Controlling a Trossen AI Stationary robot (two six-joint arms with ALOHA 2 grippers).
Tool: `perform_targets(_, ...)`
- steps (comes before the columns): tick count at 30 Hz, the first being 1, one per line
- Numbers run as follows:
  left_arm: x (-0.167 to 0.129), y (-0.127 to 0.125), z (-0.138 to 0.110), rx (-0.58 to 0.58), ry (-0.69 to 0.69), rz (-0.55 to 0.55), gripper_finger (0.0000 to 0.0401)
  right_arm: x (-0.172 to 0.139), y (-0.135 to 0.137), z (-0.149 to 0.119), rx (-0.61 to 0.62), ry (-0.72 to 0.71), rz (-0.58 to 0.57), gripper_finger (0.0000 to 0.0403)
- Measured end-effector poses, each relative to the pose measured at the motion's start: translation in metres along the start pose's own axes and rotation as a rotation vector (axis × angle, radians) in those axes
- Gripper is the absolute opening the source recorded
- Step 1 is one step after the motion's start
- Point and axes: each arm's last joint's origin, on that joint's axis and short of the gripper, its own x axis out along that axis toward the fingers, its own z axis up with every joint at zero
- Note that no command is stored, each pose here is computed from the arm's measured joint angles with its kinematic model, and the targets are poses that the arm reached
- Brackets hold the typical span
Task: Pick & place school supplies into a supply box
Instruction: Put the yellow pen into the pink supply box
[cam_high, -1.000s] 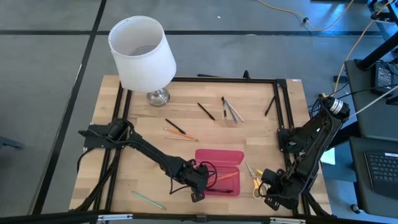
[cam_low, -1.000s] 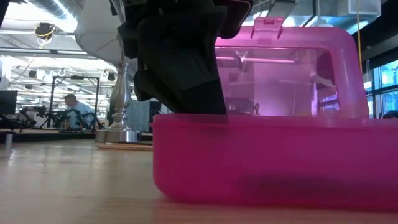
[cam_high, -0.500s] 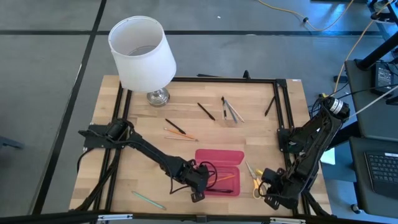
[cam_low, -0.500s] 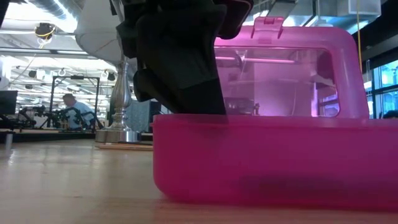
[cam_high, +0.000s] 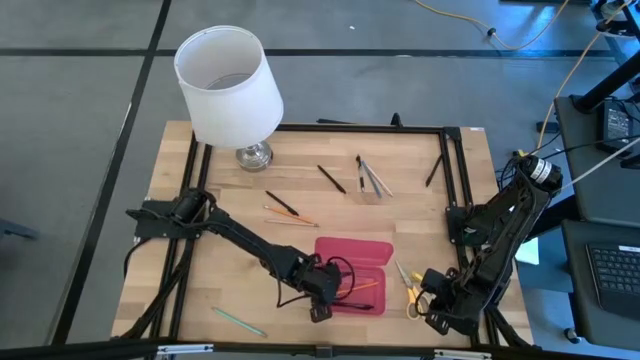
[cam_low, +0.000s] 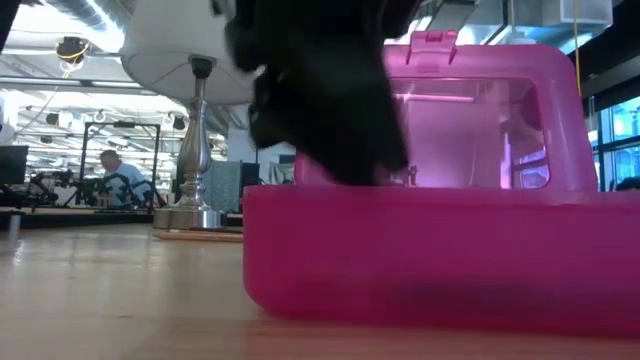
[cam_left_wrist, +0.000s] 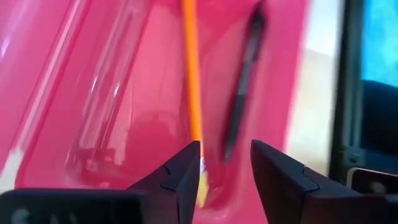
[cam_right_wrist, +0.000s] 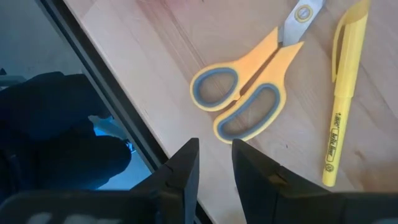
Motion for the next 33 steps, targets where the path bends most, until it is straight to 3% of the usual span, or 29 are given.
perform_targets(6, -0.011, -0.018, 0.010, 0.156, -0.063, -0.043, 0.0138, 0.000, 0.000, 0.000, 0.003, 0.000, 0.000, 0.0099)
perform_targets(9, -0.020, -0.029, 0.006, 0.314, -0.107, -0.010, 0.0136, 0.000, 0.000, 0.000, 0.003, 0.000, 0.000, 0.0099)
perform_targets(12, -0.037, -0.042, -0.001, 0.505, -0.123, -0.020, 0.0133, 0.000, 0.000, 0.000, 0.002, 0.000, -0.001, 0.0099)
perform_targets(17, -0.069, -0.052, 0.001, 0.622, -0.193, -0.041, 0.0134, 0.000, -0.002, 0.001, -0.001, -0.033, -0.020, 0.0099)
perform_targets(24, -0.097, -0.033, -0.008, 0.611, -0.280, -0.074, 0.0134, 0.000, -0.006, 0.004, -0.009, -0.129, -0.048, 0.0099)
perform_targets(33, -0.122, 0.010, -0.050, 0.544, -0.582, -0.218, 0.0131, 0.000, -0.008, 0.005, -0.061, -0.133, -0.072, 0.0099)
